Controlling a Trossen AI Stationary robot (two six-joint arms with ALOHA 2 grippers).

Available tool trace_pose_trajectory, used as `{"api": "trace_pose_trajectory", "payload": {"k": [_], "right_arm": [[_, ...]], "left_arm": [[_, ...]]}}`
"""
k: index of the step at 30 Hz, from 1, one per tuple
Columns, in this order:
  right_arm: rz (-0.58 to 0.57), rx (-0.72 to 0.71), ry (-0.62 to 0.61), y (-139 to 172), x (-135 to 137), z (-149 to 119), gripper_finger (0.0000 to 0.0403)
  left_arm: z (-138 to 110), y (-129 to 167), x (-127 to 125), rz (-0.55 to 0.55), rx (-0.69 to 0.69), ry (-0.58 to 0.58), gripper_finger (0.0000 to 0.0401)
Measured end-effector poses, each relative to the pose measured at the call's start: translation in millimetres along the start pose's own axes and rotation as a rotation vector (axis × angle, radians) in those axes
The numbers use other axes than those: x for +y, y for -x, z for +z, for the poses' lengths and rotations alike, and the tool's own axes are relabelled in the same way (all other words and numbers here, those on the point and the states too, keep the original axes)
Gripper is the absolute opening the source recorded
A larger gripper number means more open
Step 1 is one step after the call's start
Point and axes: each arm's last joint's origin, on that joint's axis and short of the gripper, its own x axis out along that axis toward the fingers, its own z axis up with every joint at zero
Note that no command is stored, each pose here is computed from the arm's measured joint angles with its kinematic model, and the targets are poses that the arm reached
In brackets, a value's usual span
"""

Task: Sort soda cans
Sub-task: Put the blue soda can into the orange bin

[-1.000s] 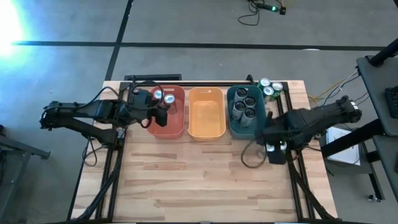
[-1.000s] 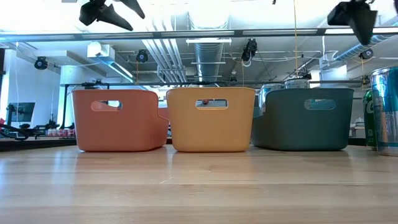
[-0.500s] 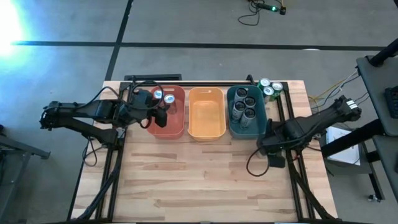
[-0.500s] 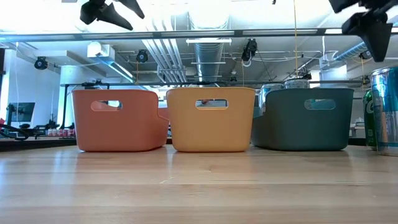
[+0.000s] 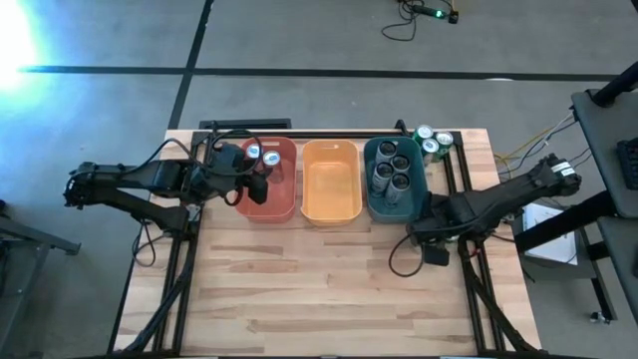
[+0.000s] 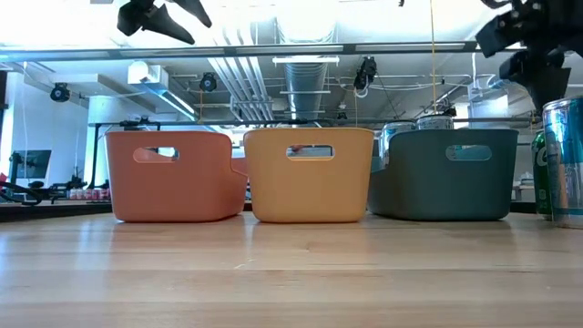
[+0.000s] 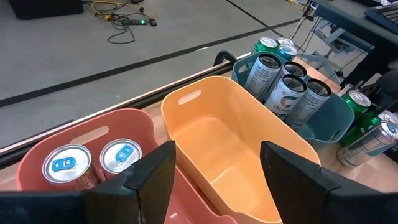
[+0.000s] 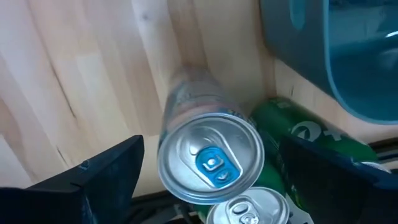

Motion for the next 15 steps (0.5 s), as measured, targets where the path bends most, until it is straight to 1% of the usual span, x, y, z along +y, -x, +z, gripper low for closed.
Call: {"api": "trace_pose_trajectory", "payload": {"k": [4, 8, 11, 15], "right_arm": [[0.006, 0.034, -0.005, -9, -3, -1, 0.0368], [0.013, 0.028, 0.002, -16, -2, -1, 0.0360], [0.019, 0.014, 0.003, -18, -2, 1, 0.0335], [0.015, 0.011, 0.002, -18, -2, 1, 0.0282]], "left_arm": [[0, 0, 0, 0.000, 0.000, 0.000, 0.0219], [0, 0, 0, 0.000, 0.000, 0.000, 0.0219], [0, 0, 0, 0.000, 0.000, -0.001, 0.0219], [0, 0, 0, 0.000, 0.000, -0.015, 0.0219]]}}
